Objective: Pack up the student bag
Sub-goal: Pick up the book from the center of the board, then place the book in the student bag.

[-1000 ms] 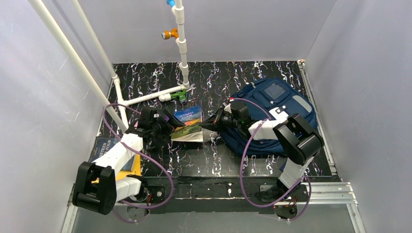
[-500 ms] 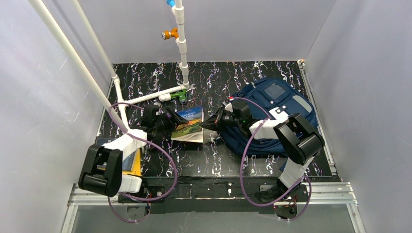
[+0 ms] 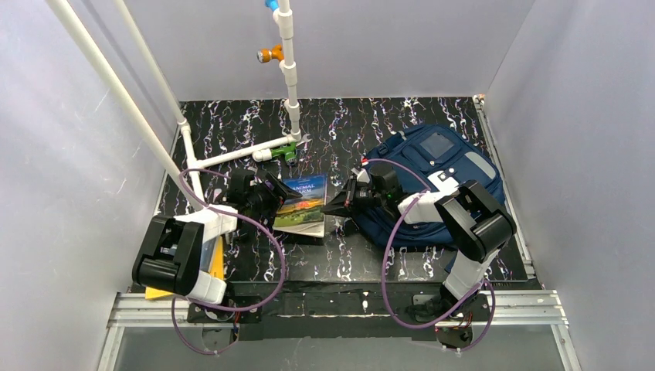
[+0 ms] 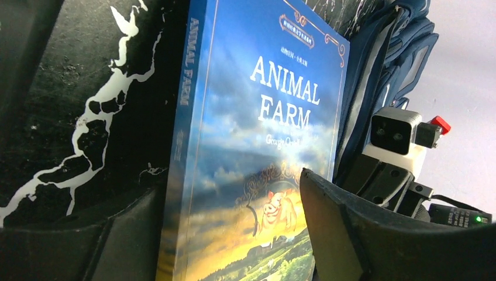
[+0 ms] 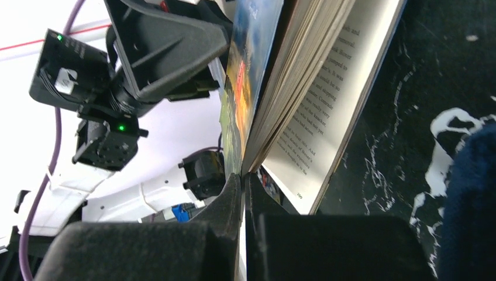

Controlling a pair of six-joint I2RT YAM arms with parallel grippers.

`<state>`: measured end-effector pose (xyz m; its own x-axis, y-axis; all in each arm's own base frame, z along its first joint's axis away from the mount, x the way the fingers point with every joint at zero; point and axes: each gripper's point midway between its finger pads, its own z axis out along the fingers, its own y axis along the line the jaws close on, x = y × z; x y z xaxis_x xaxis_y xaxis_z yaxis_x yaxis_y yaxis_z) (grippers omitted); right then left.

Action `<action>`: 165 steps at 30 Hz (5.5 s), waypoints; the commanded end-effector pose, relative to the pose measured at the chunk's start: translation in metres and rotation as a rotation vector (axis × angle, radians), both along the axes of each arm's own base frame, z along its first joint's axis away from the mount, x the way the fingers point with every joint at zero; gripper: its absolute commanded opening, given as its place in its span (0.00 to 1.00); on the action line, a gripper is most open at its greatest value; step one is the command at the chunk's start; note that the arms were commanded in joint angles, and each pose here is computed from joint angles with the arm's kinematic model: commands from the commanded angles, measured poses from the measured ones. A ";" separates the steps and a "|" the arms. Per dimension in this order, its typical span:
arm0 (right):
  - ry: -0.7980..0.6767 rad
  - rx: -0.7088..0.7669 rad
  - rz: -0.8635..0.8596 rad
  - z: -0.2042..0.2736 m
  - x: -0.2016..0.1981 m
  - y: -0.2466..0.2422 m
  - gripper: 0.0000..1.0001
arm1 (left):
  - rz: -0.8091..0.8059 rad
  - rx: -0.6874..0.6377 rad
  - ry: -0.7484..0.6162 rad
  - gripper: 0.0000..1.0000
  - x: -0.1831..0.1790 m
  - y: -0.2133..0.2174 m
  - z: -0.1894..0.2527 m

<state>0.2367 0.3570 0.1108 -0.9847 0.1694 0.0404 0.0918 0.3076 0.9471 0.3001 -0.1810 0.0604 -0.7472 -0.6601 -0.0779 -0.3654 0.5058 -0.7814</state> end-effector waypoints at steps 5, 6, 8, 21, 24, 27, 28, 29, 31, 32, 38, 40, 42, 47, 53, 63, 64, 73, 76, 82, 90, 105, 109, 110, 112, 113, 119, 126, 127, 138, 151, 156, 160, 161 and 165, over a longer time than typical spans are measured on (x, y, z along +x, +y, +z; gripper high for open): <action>-0.071 0.042 0.126 0.008 -0.017 -0.013 0.01 | -0.104 -0.036 -0.016 0.68 0.000 -0.002 -0.002; -0.073 0.035 0.132 0.007 -0.017 -0.014 0.01 | -0.110 -0.039 -0.013 0.67 0.000 -0.002 -0.003; -0.077 0.023 0.148 0.004 -0.019 -0.015 0.01 | -0.117 -0.044 -0.007 0.64 -0.001 -0.003 -0.005; -0.114 -0.003 0.167 0.002 -0.012 -0.012 0.01 | -0.141 -0.228 -0.142 0.24 0.008 -0.021 0.032; -0.151 -0.093 0.179 -0.005 -0.009 -0.017 0.01 | -0.142 -0.247 -0.187 0.06 0.009 -0.022 0.041; -0.200 -0.195 0.188 -0.010 -0.005 -0.025 0.02 | -0.146 -0.232 -0.232 0.00 0.008 -0.021 0.048; -0.217 -0.225 0.188 -0.011 -0.003 -0.028 0.08 | -0.144 -0.225 -0.245 0.00 0.008 -0.020 0.050; -0.237 -0.264 0.188 -0.013 0.000 -0.031 0.17 | -0.143 -0.218 -0.259 0.00 0.007 -0.018 0.051; -0.267 -0.387 0.208 -0.020 -0.001 -0.047 0.39 | -0.138 -0.204 -0.306 0.00 0.006 -0.016 0.061; -0.305 -0.426 0.205 -0.015 0.004 -0.051 0.44 | -0.128 -0.195 -0.323 0.00 0.005 -0.014 0.064; -0.559 -0.826 0.261 0.010 0.012 -0.102 0.70 | -0.077 -0.015 -0.360 0.00 -0.003 0.009 0.084; -0.676 -0.967 0.271 0.026 0.014 -0.116 0.74 | -0.061 0.144 -0.346 0.00 -0.006 0.028 0.086; -0.820 -1.162 0.251 0.042 0.017 -0.133 0.78 | -0.040 0.270 -0.306 0.00 -0.011 0.046 0.094; -0.975 -1.491 0.311 0.048 0.010 -0.162 0.83 | -0.066 0.309 -0.269 0.00 -0.022 0.050 0.102; -1.024 -1.766 0.418 0.035 -0.004 -0.175 0.83 | -0.077 0.197 -0.264 0.00 -0.024 0.035 0.106; -0.959 -1.759 0.510 -0.002 -0.020 -0.185 0.74 | -0.196 0.077 -0.288 0.00 -0.025 0.001 0.120; -0.955 -1.747 0.525 -0.005 -0.022 -0.184 0.74 | -0.206 0.067 -0.288 0.00 -0.026 -0.003 0.122; -0.955 -1.850 0.493 -0.020 -0.013 -0.191 0.73 | -0.237 0.064 -0.313 0.00 -0.033 -0.024 0.134; -0.992 -1.987 0.409 -0.014 0.002 -0.197 0.65 | -0.249 0.062 -0.316 0.00 -0.038 -0.032 0.137; -1.070 -2.161 0.223 0.010 0.021 -0.203 0.49 | -0.262 0.069 -0.297 0.00 -0.048 -0.038 0.133; -1.086 -2.076 0.121 0.039 0.027 -0.190 0.01 | -0.261 0.029 -0.295 0.00 -0.055 -0.043 0.145; -0.978 -1.239 -0.240 0.138 0.051 -0.185 0.01 | -0.258 -0.160 -0.335 0.00 -0.056 -0.099 0.195; -0.952 -1.101 -0.284 0.147 0.055 -0.183 0.01 | -0.227 -0.099 -0.374 0.00 -0.051 -0.121 0.188; -0.945 -1.082 -0.289 0.149 0.055 -0.182 0.01 | -0.222 -0.085 -0.387 0.00 -0.048 -0.126 0.186; -0.939 -1.059 -0.297 0.153 0.057 -0.180 0.01 | -0.211 -0.094 -0.428 0.00 -0.040 -0.138 0.186; -0.937 -1.049 -0.298 0.155 0.057 -0.179 0.01 | -0.194 -0.120 -0.438 0.00 -0.035 -0.144 0.186; -0.935 -1.012 -0.327 0.172 0.059 -0.178 0.01 | -0.088 -0.156 -0.473 0.00 -0.002 -0.176 0.181; -0.941 -0.993 -0.336 0.181 0.062 -0.176 0.01 | -0.044 -0.259 -0.465 0.00 0.029 -0.215 0.176; -0.942 -0.992 -0.338 0.182 0.062 -0.176 0.01 | -0.044 -0.277 -0.466 0.00 0.031 -0.220 0.178; -0.941 -0.952 -0.354 0.190 0.062 -0.173 0.01 | -0.047 -0.389 -0.437 0.00 0.060 -0.263 0.162; -0.922 -0.903 -0.382 0.200 0.060 -0.169 0.01 | 0.189 -0.286 -0.601 0.00 0.096 -0.281 0.126; -0.915 -0.894 -0.372 0.201 0.062 -0.165 0.01 | 0.254 -0.236 -0.596 0.00 0.101 -0.303 0.114; -0.915 -0.897 -0.376 0.202 0.063 -0.165 0.01 | 0.271 -0.203 -0.540 0.00 0.103 -0.325 0.082; -0.915 -0.898 -0.377 0.202 0.064 -0.165 0.01 | 0.274 -0.192 -0.523 0.00 0.103 -0.329 0.073; -0.914 -0.902 -0.379 0.200 0.065 -0.166 0.01 | 0.273 -0.140 -0.486 0.04 0.105 -0.339 0.059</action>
<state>0.2827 0.1705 0.2463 -0.6272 -0.0886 -0.7738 -0.2159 0.9744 0.0634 0.3930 -0.5205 0.1076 -0.5152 -0.8163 -0.2612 -0.0168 0.3143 -0.9492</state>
